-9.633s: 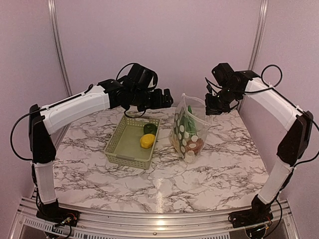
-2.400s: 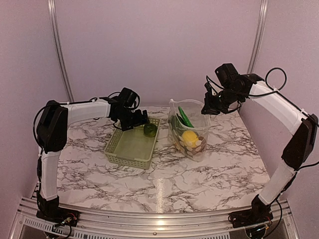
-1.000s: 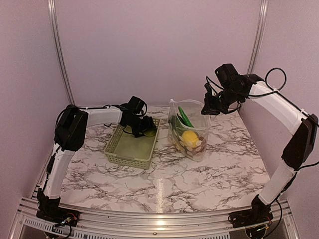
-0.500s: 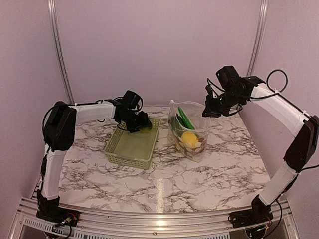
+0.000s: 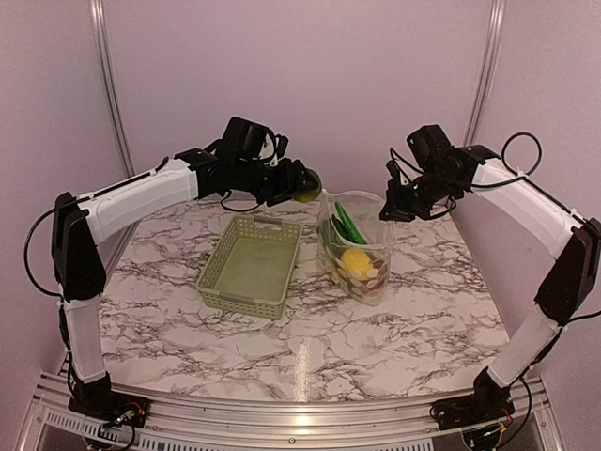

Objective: Place the food in the zip-top bag and seal the zipper
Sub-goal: Pick up the fake vegetable from the bin, then place the fake vegetable in the zipper food storage bag.

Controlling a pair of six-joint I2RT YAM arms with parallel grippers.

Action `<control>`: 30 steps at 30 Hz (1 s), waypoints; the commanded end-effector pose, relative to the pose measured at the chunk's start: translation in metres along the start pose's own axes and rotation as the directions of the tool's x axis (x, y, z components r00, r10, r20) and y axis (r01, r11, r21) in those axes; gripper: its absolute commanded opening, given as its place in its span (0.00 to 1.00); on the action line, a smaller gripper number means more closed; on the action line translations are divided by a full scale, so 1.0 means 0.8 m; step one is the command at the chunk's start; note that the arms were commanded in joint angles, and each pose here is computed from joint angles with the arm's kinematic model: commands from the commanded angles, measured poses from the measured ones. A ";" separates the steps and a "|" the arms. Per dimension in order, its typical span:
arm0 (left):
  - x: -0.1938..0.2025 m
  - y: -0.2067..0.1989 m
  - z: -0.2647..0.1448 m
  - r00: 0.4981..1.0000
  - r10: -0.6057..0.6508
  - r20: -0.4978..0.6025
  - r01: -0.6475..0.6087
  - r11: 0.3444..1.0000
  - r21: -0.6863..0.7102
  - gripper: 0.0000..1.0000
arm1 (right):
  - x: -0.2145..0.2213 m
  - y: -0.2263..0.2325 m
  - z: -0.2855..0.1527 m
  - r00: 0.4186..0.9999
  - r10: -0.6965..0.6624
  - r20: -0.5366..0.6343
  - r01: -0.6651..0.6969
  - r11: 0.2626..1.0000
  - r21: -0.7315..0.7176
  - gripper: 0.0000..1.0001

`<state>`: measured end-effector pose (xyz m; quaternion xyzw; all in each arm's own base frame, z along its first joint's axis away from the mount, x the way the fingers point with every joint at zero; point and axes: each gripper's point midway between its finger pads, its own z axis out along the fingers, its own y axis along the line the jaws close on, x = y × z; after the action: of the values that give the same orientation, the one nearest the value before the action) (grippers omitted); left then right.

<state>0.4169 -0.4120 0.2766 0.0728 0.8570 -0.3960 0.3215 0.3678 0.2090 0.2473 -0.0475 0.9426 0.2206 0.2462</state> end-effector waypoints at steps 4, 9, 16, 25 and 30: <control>0.007 -0.112 0.003 0.990 0.137 0.007 -0.135 0.963 0.233 0.56 | -0.007 0.012 -0.014 0.999 -0.010 0.033 0.011 1.000 -0.028 0.00; 0.031 -0.144 0.022 0.980 0.194 -0.032 -0.178 0.945 0.275 0.58 | -0.007 0.013 -0.018 0.999 -0.011 0.035 0.012 1.000 -0.028 0.00; 0.046 -0.144 0.032 0.972 0.229 -0.043 -0.214 0.950 0.228 0.90 | -0.004 0.010 -0.016 0.999 -0.023 0.022 0.024 1.000 -0.017 0.00; 0.006 -0.145 0.006 0.965 0.256 0.059 -0.263 0.948 0.179 0.99 | -0.009 0.013 -0.013 0.999 -0.028 0.021 0.029 0.999 -0.025 0.00; -0.037 -0.134 -0.034 0.931 0.319 0.174 -0.339 0.936 0.098 0.99 | -0.013 0.013 -0.012 0.999 -0.048 0.022 0.048 0.999 -0.016 0.00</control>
<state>0.3762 -0.4982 0.3221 0.2071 0.8034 -0.4203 0.3675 0.3670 0.2102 0.2489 -0.0545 0.9418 0.2227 0.2460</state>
